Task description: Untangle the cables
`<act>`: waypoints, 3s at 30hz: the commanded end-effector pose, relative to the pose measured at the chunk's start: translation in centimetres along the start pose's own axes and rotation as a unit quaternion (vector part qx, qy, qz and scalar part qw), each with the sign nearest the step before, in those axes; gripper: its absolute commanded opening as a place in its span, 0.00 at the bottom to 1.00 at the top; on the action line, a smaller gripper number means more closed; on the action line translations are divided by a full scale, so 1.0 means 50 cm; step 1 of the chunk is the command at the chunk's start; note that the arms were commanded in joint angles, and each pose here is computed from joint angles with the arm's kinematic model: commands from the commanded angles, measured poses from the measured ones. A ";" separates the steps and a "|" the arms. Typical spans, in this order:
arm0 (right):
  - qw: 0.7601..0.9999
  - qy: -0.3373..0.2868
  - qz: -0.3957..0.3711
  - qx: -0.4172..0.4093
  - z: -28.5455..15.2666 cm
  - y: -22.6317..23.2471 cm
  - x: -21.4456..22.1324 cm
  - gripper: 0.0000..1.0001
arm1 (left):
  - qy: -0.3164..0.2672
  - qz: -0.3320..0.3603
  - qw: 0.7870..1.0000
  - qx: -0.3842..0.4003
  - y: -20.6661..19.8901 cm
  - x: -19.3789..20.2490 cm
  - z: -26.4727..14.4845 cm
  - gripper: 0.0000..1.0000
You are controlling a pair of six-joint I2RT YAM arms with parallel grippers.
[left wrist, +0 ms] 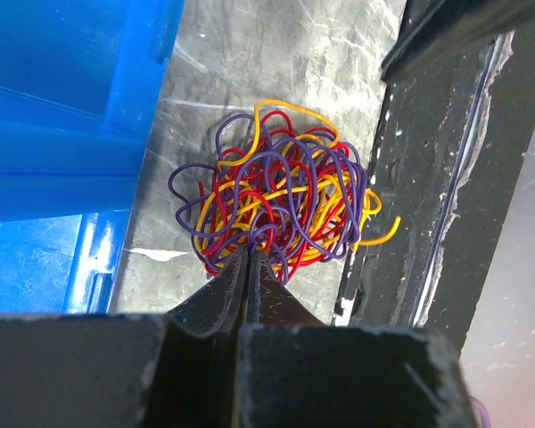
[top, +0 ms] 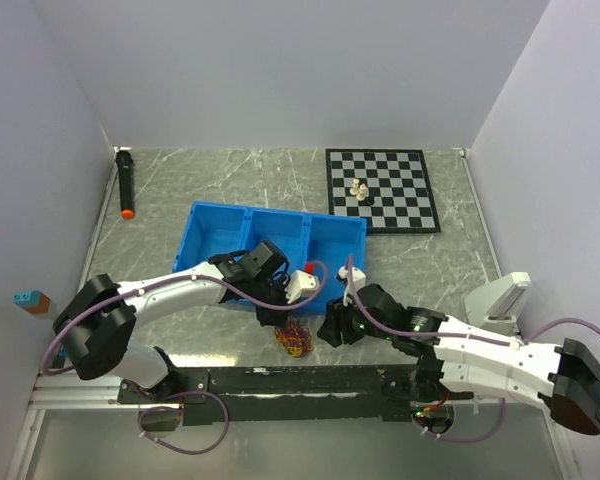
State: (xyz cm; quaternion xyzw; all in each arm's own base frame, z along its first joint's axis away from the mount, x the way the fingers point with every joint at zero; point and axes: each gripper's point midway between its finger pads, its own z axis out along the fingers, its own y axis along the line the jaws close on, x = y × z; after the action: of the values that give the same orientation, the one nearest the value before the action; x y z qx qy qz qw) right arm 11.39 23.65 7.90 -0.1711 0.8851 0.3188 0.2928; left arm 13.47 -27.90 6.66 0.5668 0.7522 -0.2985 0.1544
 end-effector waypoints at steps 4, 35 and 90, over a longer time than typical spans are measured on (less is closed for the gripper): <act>0.998 0.026 -0.043 -0.036 0.045 0.046 -0.013 0.62 | -0.008 0.029 1.000 0.006 -0.012 -0.006 -0.018 0.01; 0.996 0.014 -0.078 -0.045 0.126 0.061 -0.039 0.00 | -0.027 0.035 0.999 0.016 -0.036 -0.049 -0.068 0.01; 0.976 0.018 -0.130 -0.172 0.167 0.221 -0.044 0.65 | -0.075 0.195 0.972 -0.107 -0.105 0.015 -0.321 0.01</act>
State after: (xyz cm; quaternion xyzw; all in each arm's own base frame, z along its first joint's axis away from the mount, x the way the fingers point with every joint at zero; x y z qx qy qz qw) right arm 11.04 34.84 6.42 -0.3258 0.8276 0.3739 0.2629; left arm 9.94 -18.86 20.19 0.6542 0.6465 -0.2308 0.3175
